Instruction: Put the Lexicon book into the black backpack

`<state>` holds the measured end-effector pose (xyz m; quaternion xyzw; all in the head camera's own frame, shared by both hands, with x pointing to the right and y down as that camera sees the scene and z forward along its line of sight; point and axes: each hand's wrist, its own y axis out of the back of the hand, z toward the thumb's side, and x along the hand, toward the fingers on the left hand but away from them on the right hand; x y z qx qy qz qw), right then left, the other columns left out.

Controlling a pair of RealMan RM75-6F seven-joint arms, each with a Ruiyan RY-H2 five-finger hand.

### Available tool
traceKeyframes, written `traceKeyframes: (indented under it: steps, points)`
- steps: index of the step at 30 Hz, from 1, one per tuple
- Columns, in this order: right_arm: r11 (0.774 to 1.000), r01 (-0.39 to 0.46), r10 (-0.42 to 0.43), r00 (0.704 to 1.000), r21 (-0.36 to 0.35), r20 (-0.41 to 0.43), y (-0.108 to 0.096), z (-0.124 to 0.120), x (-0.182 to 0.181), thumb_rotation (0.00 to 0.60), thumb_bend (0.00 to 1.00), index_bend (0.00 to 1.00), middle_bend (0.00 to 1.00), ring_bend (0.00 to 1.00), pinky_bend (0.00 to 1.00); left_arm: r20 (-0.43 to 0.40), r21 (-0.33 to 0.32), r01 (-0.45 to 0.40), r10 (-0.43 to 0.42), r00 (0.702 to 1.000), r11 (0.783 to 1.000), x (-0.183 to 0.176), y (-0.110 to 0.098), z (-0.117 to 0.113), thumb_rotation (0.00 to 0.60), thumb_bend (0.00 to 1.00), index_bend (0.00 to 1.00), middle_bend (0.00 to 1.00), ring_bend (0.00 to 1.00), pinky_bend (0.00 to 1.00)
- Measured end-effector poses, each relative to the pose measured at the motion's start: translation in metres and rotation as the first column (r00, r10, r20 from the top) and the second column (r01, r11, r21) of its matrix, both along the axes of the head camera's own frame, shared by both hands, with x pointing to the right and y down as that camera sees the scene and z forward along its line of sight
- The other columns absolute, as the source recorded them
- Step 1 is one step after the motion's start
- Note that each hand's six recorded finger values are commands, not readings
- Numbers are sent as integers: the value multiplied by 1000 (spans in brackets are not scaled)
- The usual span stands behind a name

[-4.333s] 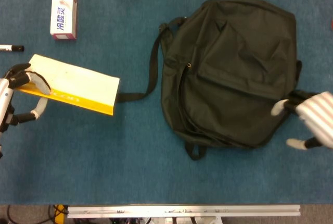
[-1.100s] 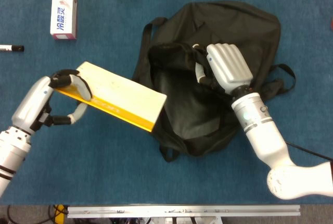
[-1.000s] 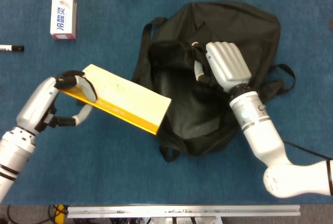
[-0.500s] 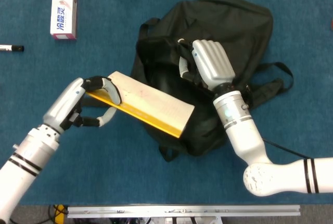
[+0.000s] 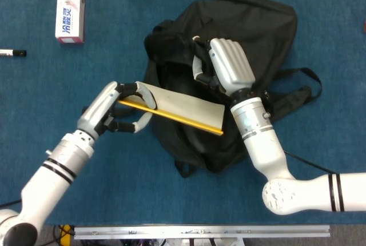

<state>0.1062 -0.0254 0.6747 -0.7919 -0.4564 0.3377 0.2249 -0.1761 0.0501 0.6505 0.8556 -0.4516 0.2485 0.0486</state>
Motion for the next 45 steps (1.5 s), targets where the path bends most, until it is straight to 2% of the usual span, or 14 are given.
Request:
traceKeyframes:
  steps: [7, 15, 18, 23, 30, 35, 45]
  points:
    - [1000, -14, 14, 1000, -6, 23, -3, -1, -1, 600, 721, 553, 544, 504, 815, -51, -25, 64, -66, 997, 998, 22, -2, 7, 600, 385, 652, 503, 386, 190]
    - [1000, -28, 29, 998, -14, 50, -6, -4, -3, 600, 721, 553, 544, 505, 814, -69, -9, 126, -126, 990, 992, 41, -2, 16, 600, 385, 643, 503, 387, 190]
    - [999, -35, 36, 998, -13, 58, -8, -6, -1, 600, 721, 553, 543, 505, 814, -50, 33, 147, -145, 988, 989, 41, -4, 19, 600, 385, 643, 503, 388, 190]
    - [999, -42, 44, 996, -22, 80, -9, -10, -3, 600, 721, 553, 544, 507, 814, -15, 140, 161, -160, 987, 977, 42, -3, 27, 600, 385, 642, 503, 388, 190]
    - [999, -41, 44, 995, -33, 93, -8, -13, -5, 600, 721, 553, 544, 509, 814, 54, 255, 111, -129, 990, 961, 39, 10, 42, 600, 385, 638, 502, 388, 190]
    - [998, -43, 48, 993, -42, 109, -6, -16, -7, 600, 721, 553, 544, 509, 815, 84, 346, 81, -116, 990, 935, 42, 19, 46, 600, 385, 627, 485, 388, 191]
    - [997, -46, 53, 992, -59, 111, -4, -14, -7, 600, 721, 553, 543, 510, 814, 178, 411, -16, -63, 982, 912, 54, 33, 67, 600, 385, 629, 485, 388, 191]
